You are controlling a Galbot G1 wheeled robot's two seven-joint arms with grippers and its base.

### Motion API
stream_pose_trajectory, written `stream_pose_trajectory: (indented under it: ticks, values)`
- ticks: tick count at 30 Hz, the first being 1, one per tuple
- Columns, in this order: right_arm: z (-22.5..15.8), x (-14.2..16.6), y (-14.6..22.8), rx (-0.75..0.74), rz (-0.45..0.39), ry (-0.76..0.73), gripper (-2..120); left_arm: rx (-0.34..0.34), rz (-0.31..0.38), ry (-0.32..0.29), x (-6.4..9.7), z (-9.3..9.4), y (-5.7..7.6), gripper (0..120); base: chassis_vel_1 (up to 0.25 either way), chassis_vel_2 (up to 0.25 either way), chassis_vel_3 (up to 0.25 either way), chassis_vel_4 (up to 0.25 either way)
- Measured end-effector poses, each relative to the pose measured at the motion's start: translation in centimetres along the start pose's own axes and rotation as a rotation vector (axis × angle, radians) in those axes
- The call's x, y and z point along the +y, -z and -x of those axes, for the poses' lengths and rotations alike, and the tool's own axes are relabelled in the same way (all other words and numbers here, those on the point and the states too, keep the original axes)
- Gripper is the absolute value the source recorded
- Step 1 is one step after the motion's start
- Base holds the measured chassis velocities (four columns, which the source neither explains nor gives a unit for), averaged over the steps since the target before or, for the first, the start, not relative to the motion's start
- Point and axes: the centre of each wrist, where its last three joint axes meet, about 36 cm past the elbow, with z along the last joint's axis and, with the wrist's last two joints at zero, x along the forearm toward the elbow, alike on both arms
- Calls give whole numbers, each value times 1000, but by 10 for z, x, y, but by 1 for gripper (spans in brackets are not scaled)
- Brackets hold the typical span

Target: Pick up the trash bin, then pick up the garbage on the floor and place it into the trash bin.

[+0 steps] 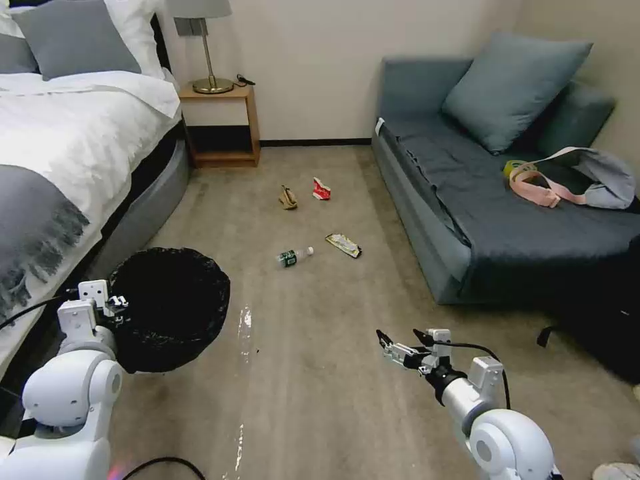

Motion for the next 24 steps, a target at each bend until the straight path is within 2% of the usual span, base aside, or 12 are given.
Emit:
stream_pose_trajectory:
  ticks: [13,24]
  values:
    - [10,-4,-8,2,-13,10,100,27,7,7,-1,7,-8,4,-66,62,63,-63]
    - [17,-7,-15,14,-14,1,100,37,9,6,-1,16,-10,4,-99,102,117,-107]
